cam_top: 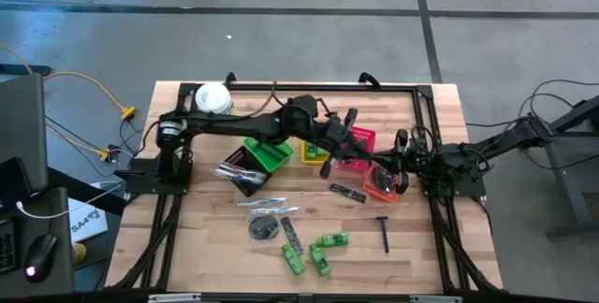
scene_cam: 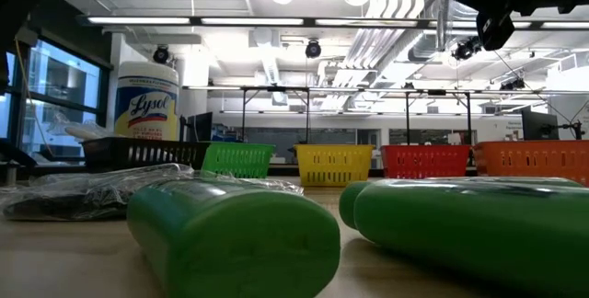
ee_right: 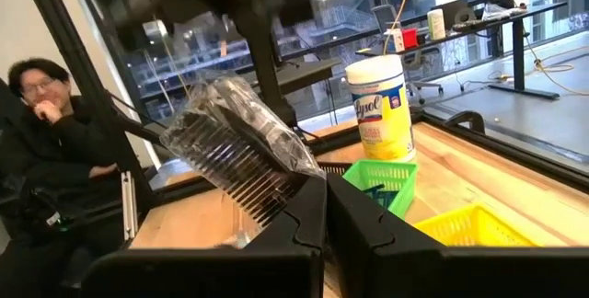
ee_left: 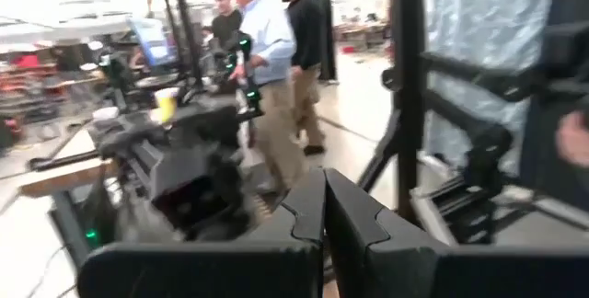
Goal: Pick & Place Travel size toiletries
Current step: Put the bottom black hair comb into the red bin
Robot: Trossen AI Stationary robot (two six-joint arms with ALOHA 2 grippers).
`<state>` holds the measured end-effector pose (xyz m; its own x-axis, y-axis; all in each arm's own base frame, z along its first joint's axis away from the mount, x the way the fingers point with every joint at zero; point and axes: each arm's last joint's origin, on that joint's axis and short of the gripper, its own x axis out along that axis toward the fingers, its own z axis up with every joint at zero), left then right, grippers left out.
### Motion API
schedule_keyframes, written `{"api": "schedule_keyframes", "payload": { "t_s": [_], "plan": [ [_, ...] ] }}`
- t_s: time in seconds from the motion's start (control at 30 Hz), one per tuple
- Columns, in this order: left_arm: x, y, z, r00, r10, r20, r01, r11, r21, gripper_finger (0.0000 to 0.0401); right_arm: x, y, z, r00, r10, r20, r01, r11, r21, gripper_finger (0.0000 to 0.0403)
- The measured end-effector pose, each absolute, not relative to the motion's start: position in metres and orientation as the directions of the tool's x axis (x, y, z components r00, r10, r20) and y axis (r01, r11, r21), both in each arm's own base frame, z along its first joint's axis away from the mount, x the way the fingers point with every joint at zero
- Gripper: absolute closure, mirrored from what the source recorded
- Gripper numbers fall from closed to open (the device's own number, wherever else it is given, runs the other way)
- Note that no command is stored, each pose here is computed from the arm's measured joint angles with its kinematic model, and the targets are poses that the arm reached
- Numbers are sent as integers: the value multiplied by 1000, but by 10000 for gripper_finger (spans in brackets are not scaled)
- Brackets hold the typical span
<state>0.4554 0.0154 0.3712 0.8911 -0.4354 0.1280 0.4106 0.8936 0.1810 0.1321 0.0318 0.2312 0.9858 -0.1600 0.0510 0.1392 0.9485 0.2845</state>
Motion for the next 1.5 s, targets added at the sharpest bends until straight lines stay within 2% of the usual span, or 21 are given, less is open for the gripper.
{"api": "schedule_keyframes", "payload": {
  "t_s": [0.1, 0.17, 0.33, 0.53, 0.73, 0.8, 0.97, 1.27, 1.5],
  "plan": [
    [434, 10, 391, 889, -453, 59, 446, 889, 106, 401, 132, 32, 229, 987, -160, 35, 144, 950, 277, 401],
    [415, 5, 402, 904, -426, -42, 428, 901, 69, 401, 132, 32, 227, 987, -159, 16, 149, 952, 268, 401],
    [361, -21, 416, 950, -199, -240, 240, 958, 156, 401, 132, 32, 226, 988, -157, 3, 150, 952, 267, 401],
    [281, -43, 413, 980, -72, -184, 110, 972, 206, 401, 132, 32, 224, 988, -156, -20, 156, 954, 256, 401],
    [200, -49, 353, 985, -42, -165, 66, 987, 146, 401, 133, 30, 221, 984, -172, -44, 177, 953, 244, 401],
    [178, -51, 337, 993, -48, -112, 61, 991, 118, 401, 133, 26, 219, 979, -192, -62, 202, 947, 251, 401],
    [139, -53, 293, 997, -42, -66, 49, 994, 97, 401, 134, 15, 219, 960, -226, -167, 264, 928, 262, 401],
    [124, -52, 216, 991, -55, -124, 70, 991, 118, 401, 136, -8, 253, 898, -280, -339, 355, 916, 185, 401],
    [123, -51, 194, 983, -52, -176, 85, 979, 186, 401, 155, -24, 287, 839, -261, -477, 315, 949, 34, 401]
  ]
}}
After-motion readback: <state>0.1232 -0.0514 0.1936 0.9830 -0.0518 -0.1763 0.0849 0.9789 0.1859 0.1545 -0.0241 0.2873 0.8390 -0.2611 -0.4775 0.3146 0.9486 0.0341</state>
